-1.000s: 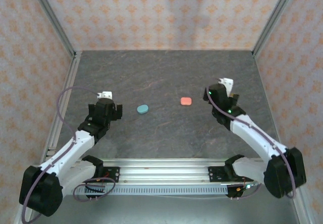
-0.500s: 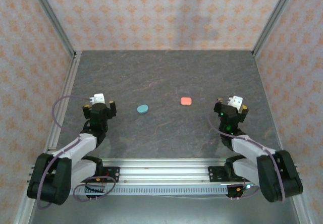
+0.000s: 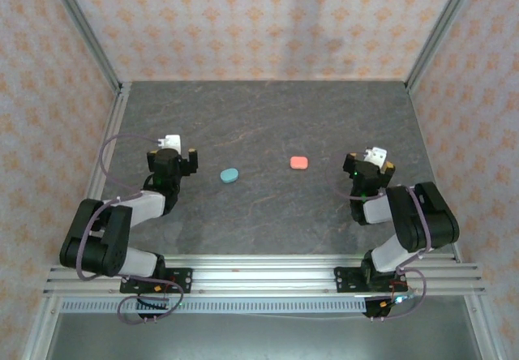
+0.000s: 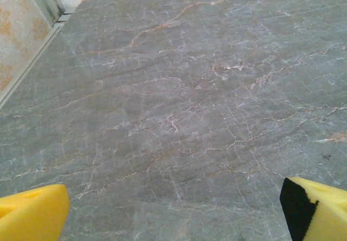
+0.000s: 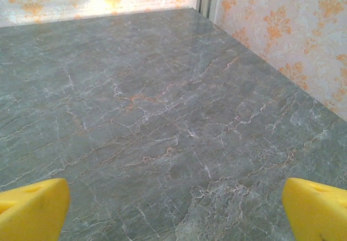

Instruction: Insert the wireless bluetooth earbuds into the charging case

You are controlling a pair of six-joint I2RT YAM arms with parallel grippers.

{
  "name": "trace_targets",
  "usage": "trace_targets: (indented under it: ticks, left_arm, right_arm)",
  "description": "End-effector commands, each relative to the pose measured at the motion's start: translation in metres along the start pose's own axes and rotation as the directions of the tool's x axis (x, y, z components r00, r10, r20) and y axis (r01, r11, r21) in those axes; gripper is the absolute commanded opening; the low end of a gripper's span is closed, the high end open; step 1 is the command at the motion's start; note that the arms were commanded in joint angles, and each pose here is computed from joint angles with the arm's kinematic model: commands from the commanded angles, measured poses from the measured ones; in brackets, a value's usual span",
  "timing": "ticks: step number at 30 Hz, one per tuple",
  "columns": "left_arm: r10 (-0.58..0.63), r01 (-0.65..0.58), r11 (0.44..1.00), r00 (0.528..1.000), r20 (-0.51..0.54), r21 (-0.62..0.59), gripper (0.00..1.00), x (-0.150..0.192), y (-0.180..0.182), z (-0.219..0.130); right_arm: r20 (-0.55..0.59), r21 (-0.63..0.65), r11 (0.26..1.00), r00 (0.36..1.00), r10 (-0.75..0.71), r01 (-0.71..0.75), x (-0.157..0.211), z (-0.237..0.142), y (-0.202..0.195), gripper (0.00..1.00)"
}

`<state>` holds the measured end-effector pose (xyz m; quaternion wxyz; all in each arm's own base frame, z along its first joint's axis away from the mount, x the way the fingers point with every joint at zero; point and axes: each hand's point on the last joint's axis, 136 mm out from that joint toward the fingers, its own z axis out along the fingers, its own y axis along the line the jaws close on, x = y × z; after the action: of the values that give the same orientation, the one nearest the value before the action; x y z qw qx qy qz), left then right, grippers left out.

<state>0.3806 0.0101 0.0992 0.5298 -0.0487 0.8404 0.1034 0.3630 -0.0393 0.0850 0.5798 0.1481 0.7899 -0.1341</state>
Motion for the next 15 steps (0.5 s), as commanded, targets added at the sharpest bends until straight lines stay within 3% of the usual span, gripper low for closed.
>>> trace_targets:
  ticks: [1,7,13,15]
  left_arm:
    - [0.005,-0.004,1.0,0.998,0.057,-0.017,1.0,-0.011,0.003,0.002]
    - [-0.041,0.041,0.999,0.999,-0.007,-0.032,1.0,-0.009,0.013,0.017]
    - [-0.066,0.067,0.997,0.996,0.065,-0.022,1.0,-0.001,0.015,0.014]
    - [-0.068,0.069,0.998,0.997,0.044,-0.01,1.0,0.0,0.014,0.015]
  right_arm:
    - [0.006,-0.042,0.999,0.999,0.033,-0.033,-0.018,0.01,0.012,1.0]
    - [-0.024,-0.048,0.995,0.996,0.083,-0.084,-0.018,0.02,0.005,1.0]
    - [-0.026,-0.048,0.995,0.996,0.082,-0.083,-0.018,0.02,0.005,1.0]
    - [-0.027,-0.049,0.996,0.997,0.079,-0.08,-0.017,0.019,0.005,1.0]
